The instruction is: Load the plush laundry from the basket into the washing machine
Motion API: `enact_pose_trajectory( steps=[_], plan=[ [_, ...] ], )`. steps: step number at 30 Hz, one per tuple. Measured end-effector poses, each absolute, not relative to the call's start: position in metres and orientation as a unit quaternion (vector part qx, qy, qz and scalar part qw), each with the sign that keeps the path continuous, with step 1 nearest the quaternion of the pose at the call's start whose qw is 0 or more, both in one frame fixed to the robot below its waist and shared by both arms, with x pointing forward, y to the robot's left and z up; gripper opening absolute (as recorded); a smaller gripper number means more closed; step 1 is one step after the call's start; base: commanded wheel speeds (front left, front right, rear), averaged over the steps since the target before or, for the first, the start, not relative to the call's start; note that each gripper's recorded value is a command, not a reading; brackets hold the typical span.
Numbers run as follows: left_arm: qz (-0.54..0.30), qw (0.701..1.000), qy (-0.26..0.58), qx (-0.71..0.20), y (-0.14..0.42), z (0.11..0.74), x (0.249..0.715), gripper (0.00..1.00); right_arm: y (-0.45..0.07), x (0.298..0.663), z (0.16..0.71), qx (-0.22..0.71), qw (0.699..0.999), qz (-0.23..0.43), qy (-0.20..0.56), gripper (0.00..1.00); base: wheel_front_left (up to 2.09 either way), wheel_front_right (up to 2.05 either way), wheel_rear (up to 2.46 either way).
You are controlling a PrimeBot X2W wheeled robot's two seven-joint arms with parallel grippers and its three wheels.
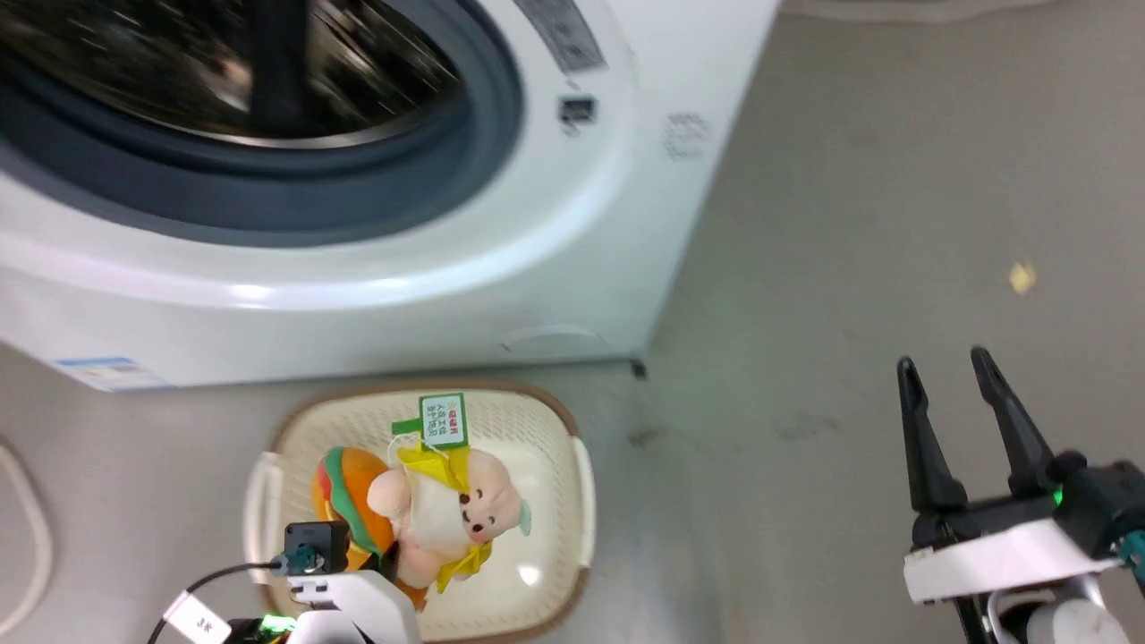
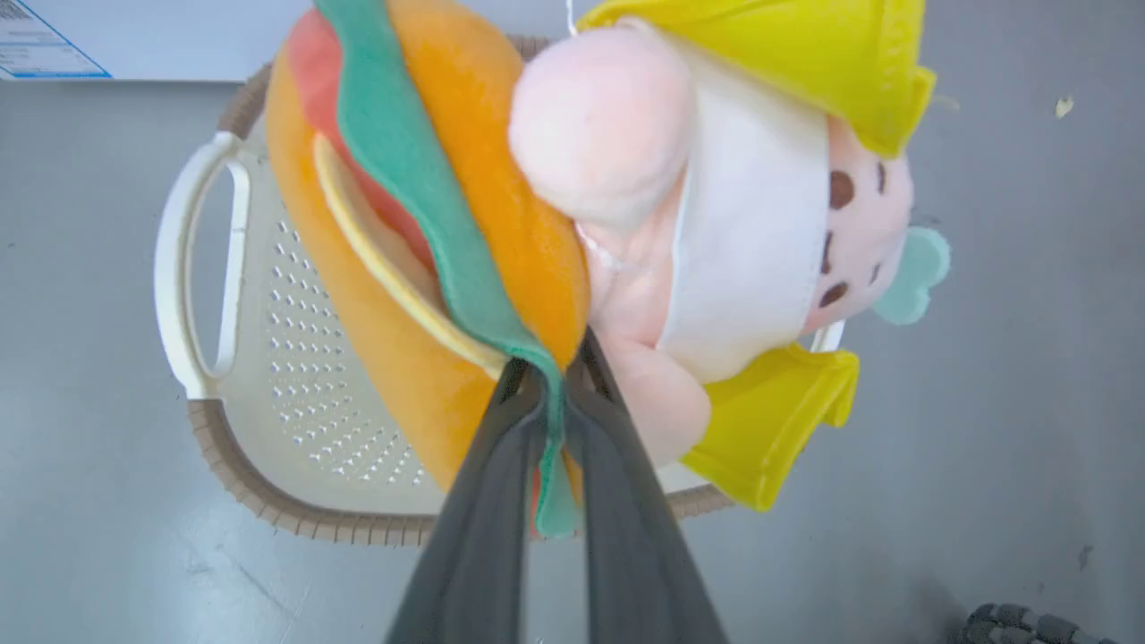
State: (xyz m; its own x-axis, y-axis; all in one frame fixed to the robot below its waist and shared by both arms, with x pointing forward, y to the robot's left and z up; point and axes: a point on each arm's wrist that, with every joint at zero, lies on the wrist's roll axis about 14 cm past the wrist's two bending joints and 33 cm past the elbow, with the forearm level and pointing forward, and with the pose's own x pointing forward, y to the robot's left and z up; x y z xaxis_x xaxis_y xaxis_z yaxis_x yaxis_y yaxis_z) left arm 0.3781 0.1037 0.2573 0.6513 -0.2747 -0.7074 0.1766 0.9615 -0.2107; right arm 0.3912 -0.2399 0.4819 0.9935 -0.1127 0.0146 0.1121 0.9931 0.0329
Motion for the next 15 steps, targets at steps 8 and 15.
enact_pose_trajectory(
  steps=[8, 15],
  plan=[
    [-0.077, 0.983, 0.137, -0.091, 0.138, 0.399, 0.42, 0.0, -0.203, 0.391, 0.512, 0.036, 0.998, -0.002, -0.055, 1.0, 0.0, 0.0, 0.0],
    [-0.074, 0.993, 0.004, -0.089, 0.14, 0.474, 0.451, 0.0, -0.2, 0.398, 0.501, 0.039, 0.998, 0.002, -0.041, 1.0, 0.0, 0.0, 0.0]
  ],
)
